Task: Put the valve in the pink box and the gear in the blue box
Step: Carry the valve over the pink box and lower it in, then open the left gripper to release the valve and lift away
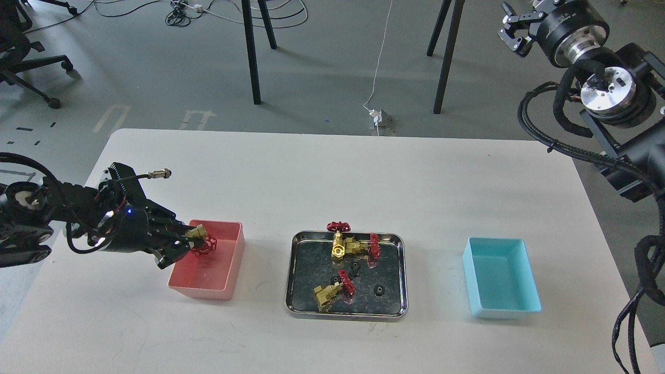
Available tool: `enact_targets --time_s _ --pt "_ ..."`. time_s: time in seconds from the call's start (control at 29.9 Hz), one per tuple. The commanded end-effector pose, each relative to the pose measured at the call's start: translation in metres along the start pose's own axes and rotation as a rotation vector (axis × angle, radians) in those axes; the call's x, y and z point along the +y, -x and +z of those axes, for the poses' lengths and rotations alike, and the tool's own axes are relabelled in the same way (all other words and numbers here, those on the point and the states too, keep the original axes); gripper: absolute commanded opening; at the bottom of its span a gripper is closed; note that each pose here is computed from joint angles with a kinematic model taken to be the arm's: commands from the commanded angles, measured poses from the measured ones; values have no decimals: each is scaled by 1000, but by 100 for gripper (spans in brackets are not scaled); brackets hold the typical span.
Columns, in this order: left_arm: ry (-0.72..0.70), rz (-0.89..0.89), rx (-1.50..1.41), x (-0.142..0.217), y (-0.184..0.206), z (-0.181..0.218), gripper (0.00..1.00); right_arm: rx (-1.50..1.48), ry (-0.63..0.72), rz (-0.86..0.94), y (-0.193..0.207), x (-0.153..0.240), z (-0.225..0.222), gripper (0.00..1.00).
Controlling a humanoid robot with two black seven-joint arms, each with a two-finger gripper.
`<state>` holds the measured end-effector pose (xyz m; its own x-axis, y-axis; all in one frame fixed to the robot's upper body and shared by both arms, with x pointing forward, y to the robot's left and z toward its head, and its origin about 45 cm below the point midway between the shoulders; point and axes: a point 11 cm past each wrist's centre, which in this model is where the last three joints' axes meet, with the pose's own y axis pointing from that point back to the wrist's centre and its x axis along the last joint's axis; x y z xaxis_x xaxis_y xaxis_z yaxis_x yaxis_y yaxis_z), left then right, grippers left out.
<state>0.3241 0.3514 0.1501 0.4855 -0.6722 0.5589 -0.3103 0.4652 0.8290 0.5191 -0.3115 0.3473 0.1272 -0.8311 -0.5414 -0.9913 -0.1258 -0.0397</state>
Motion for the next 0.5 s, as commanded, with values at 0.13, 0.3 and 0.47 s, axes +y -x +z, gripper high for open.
enact_targets --time_s 0.13,0.3,0.47 --pt "54 28 33 -21 2 20 17 -4 11 5 -4 3 6 100" --pt "55 27 37 -21 4 20 33 -14 -9 5 -5 3 2 100" --pt "50 70 45 -23 -7 19 61 9 -2 0 -5 4 3 100"
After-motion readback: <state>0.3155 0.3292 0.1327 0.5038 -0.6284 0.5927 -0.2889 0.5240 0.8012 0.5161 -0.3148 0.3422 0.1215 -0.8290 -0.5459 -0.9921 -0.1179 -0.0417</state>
